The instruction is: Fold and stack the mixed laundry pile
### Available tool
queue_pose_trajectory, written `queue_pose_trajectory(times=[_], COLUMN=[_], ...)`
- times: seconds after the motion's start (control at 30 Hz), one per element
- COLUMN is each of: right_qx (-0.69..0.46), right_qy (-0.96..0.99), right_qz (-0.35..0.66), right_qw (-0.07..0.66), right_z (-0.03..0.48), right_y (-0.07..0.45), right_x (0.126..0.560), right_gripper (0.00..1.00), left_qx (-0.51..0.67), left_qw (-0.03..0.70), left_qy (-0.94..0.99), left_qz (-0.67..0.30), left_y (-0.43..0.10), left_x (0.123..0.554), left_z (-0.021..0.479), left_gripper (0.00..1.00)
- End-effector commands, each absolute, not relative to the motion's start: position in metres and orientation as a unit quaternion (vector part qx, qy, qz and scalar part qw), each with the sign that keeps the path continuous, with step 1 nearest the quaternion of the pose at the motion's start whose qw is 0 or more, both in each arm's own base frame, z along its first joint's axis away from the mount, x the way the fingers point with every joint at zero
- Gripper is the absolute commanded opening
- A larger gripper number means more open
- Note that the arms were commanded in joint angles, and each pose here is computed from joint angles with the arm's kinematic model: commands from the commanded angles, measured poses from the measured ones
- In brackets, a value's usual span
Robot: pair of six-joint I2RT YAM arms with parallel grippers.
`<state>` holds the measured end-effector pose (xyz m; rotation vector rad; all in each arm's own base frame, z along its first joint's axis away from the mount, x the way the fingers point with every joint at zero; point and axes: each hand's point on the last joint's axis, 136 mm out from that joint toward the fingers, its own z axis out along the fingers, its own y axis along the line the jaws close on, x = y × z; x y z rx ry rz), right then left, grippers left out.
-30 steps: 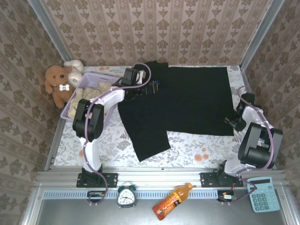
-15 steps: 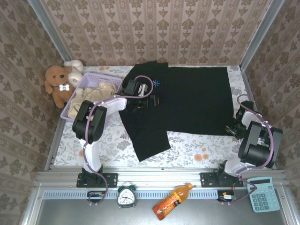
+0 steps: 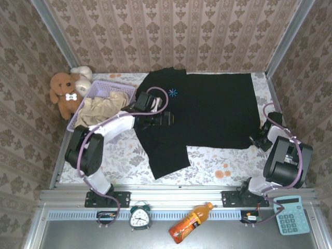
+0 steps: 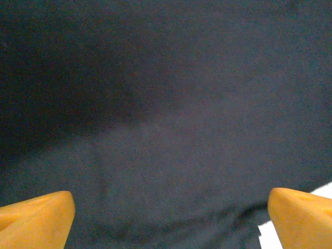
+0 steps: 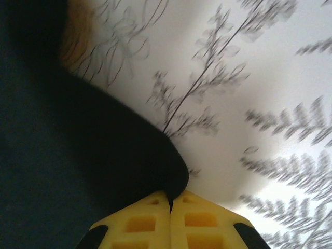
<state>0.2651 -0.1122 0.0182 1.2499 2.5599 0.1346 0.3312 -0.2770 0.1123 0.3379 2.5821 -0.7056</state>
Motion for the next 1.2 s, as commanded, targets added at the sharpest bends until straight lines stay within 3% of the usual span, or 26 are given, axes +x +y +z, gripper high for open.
queue_pose_trajectory(times=[0.0,0.27,0.5,0.8,0.97,1.17], right_qx=[0.413,0.396,0.393,0.397,0.399,0.402], right_qy=[0.89,0.892,0.891,0.893,0.894,0.894], right_qz=[0.107,0.136,0.142,0.131,0.114,0.106], right_qw=[0.162,0.169,0.175,0.166,0.171,0.167], right_z=[0.028,0.026,0.028,0.026,0.03,0.032], right_y=[-0.09,-0.079,-0.077,-0.077,-0.08,-0.08], right_x=[0.27,0.279,0.28,0.272,0.262,0.257], right_gripper=[0.0,0.0,0.0,0.0,0.0,0.0], left_qx=[0.19,0.242,0.282,0.29,0.292,0.292], left_qw=[0.2,0.133,0.084,0.077,0.056,0.027], left_qy=[0.948,0.956,0.953,0.95,0.951,0.952], left_qz=[-0.158,-0.101,-0.068,-0.084,-0.088,-0.093], left_y=[-0.254,-0.229,-0.221,-0.229,-0.231,-0.228], left_x=[0.273,0.171,0.111,0.094,0.087,0.074], left_z=[0.11,0.087,0.046,0.026,0.011,0.001], left_gripper=[0.97,0.89,0.75,0.62,0.42,0.4])
